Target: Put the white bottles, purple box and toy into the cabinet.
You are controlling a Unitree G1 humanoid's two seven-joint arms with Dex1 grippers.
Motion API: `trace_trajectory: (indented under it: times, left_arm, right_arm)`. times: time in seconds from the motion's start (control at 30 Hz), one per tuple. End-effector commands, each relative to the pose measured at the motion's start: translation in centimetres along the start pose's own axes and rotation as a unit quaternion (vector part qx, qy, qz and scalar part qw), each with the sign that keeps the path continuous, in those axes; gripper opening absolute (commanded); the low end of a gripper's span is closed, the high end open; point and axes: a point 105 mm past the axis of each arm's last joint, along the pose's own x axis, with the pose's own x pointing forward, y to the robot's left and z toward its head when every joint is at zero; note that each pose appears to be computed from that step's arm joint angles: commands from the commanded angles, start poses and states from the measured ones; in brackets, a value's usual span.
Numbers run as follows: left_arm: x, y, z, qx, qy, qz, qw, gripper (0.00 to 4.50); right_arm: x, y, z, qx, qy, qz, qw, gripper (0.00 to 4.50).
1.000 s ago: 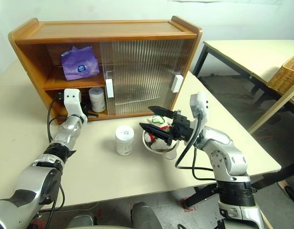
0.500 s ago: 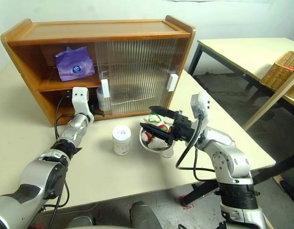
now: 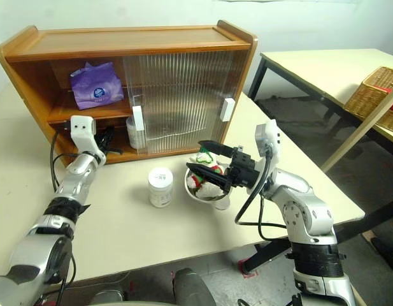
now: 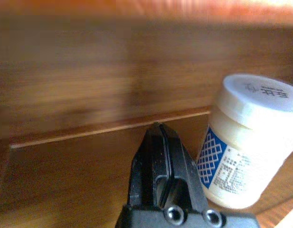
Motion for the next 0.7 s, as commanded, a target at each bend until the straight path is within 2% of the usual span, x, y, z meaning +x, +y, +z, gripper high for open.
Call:
trace_trajectory:
  times: [0.03,0.17,0.27,0.47,0.6,0.63,0.7]
  left_arm:
    - [-1.4,-0.9,0.5,-0.012,0.002,-0.062,0.998,0.04]
    - [-3.8,-2.2,0.8,-0.030,0.014,-0.154,0.988,0.04]
    - [-5.5,-3.1,1.2,-0.048,0.012,-0.226,0.973,0.62]
    - [-8.2,-2.8,1.0,-0.028,0.010,-0.330,0.944,2.71]
    - [-10.2,-3.2,0.0,-0.041,0.044,-0.416,0.907,4.20]
    - [-10.4,-3.3,-0.2,-0.037,0.049,-0.428,0.902,4.49]
    - [-11.2,-3.6,-0.9,-0.011,0.065,-0.467,0.882,4.49]
  right_arm:
    - [0.3,-0.2,-0.1,0.001,0.003,0.011,1.000,4.50]
    - [0.4,-0.3,-0.1,0.003,0.004,0.015,1.000,4.50]
    - [0.4,-0.3,-0.2,0.003,0.004,0.017,1.000,4.50]
    - [0.5,-0.3,-0.4,0.004,0.003,0.019,1.000,4.50]
    - [0.5,-0.2,-0.2,0.001,0.001,0.021,1.000,4.50]
    - [0.5,-0.2,-0.2,0.001,0.000,0.021,1.000,4.50]
    - [0.4,-0.2,-0.1,-0.001,0.000,0.020,1.000,4.50]
